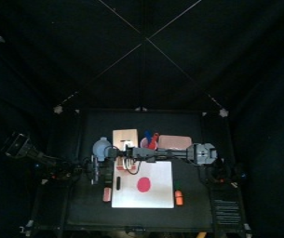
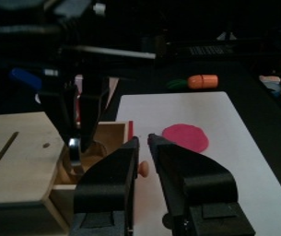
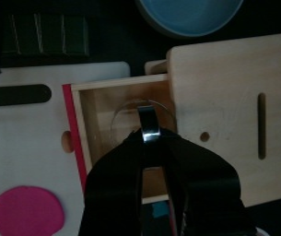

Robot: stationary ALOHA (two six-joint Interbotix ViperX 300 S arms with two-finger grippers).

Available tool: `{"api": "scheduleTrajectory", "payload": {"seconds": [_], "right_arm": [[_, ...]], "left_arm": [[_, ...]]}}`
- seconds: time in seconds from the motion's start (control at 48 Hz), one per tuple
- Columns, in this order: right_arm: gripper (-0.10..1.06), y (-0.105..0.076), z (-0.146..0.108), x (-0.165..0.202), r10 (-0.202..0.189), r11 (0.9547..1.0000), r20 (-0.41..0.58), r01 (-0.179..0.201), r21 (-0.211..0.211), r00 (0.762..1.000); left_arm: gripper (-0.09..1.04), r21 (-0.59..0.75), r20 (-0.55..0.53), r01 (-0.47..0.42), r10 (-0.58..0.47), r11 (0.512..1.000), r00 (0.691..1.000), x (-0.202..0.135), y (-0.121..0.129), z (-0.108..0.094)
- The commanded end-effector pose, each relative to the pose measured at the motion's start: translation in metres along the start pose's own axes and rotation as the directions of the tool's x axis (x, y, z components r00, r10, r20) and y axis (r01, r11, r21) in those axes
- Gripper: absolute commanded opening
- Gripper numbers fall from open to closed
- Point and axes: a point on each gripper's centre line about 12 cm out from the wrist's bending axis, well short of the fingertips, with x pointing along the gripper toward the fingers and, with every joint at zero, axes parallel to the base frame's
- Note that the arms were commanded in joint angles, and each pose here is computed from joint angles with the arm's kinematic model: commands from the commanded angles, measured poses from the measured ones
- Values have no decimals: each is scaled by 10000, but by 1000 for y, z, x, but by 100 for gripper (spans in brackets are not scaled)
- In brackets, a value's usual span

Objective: Get the cutter from the drawer then cut the dough then place the extra dough in the bowl
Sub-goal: Place the cutter on the board

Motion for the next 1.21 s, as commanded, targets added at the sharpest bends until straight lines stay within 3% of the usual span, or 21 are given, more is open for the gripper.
{"api": "scheduleTrajectory", "payload": {"seconds": [0.021, 0.375, 0.542, 0.708, 1.021, 1.104, 1.208], "right_arm": [[51, -4, 17, -39, -71, 10000, 670, 66, 74, 9977], [51, -1, 28, -79, -60, 9998, 979, 38, 218, 9952], [51, 9, 19, -96, 82, 9999, 692, -90, 107, 9976], [50, 18, 8, -111, 236, 9991, 661, -258, 326, 9975], [50, 47, -50, -121, -3, 9997, 204, -2, 256, 9998], [50, 55, -77, -119, -202, 9992, 132, 197, 361, 9997], [50, 59, -105, -119, -306, 9962, 219, 287, 823, 9993]], "left_arm": [[61, -58, 51, -26, 26, 10000, 10000, 2, -1, 3], [61, -235, -328, -166, 159, 9996, 9993, 1, 2, -3], [61, -338, -507, -273, 256, 9991, 9984, 0, 3, -6], [61, -397, -511, -299, 279, 9988, 9983, 1, 3, -5], [61, -468, -653, -302, 271, 9984, 9975, 2, 3, -6], [61, -593, -612, -475, 439, 9971, 9972, 4, 5, -3], [61, -641, -499, -624, 593, 9960, 9970, 8, 7, 1]]}}
